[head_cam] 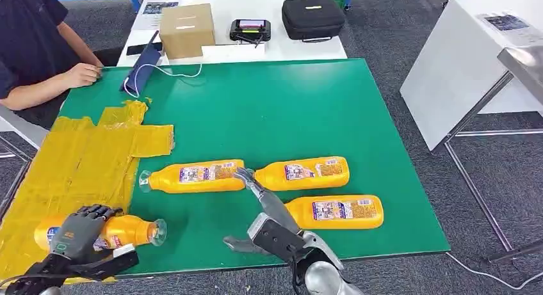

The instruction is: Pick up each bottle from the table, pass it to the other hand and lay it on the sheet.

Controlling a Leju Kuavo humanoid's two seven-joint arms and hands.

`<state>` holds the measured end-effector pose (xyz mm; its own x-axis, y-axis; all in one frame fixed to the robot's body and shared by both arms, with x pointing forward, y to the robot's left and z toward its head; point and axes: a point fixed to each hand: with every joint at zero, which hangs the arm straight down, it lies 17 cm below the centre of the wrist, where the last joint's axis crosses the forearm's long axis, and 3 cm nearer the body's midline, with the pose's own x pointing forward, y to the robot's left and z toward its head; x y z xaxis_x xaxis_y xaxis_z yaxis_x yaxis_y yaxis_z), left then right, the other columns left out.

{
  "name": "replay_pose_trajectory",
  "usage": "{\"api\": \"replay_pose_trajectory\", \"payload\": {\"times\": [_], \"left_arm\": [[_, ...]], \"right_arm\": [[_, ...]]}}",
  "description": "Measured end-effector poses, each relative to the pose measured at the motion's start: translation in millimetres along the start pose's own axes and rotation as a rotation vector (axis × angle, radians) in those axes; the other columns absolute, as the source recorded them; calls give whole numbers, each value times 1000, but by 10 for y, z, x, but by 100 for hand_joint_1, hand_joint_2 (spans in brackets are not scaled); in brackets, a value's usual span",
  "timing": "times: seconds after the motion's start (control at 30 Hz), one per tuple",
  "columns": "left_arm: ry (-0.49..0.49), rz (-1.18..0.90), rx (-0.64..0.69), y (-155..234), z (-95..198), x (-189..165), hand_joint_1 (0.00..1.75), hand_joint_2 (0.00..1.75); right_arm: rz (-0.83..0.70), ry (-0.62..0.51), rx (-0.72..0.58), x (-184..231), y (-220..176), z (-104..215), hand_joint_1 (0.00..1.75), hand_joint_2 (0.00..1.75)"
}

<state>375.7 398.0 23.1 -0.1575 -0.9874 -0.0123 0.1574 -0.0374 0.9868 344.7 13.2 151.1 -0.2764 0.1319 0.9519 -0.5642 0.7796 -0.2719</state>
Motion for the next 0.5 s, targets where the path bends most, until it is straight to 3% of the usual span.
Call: {"api": "replay_pose_trajectory", "payload": {"times": [0.17, 0.37, 0.5], "left_arm": [[-5, 38, 17, 5, 40, -11, 0, 0], [-35, 184, 42, 49, 56, 107, 0, 0], [-56, 289, 86, 125, 22, 255, 0, 0]], "right_arm": [[30, 1, -4, -22, -11, -15, 0, 175], [187, -28, -69, 30, -142, -77, 0, 175], [370, -53, -109, 113, -275, -194, 0, 175]]}}
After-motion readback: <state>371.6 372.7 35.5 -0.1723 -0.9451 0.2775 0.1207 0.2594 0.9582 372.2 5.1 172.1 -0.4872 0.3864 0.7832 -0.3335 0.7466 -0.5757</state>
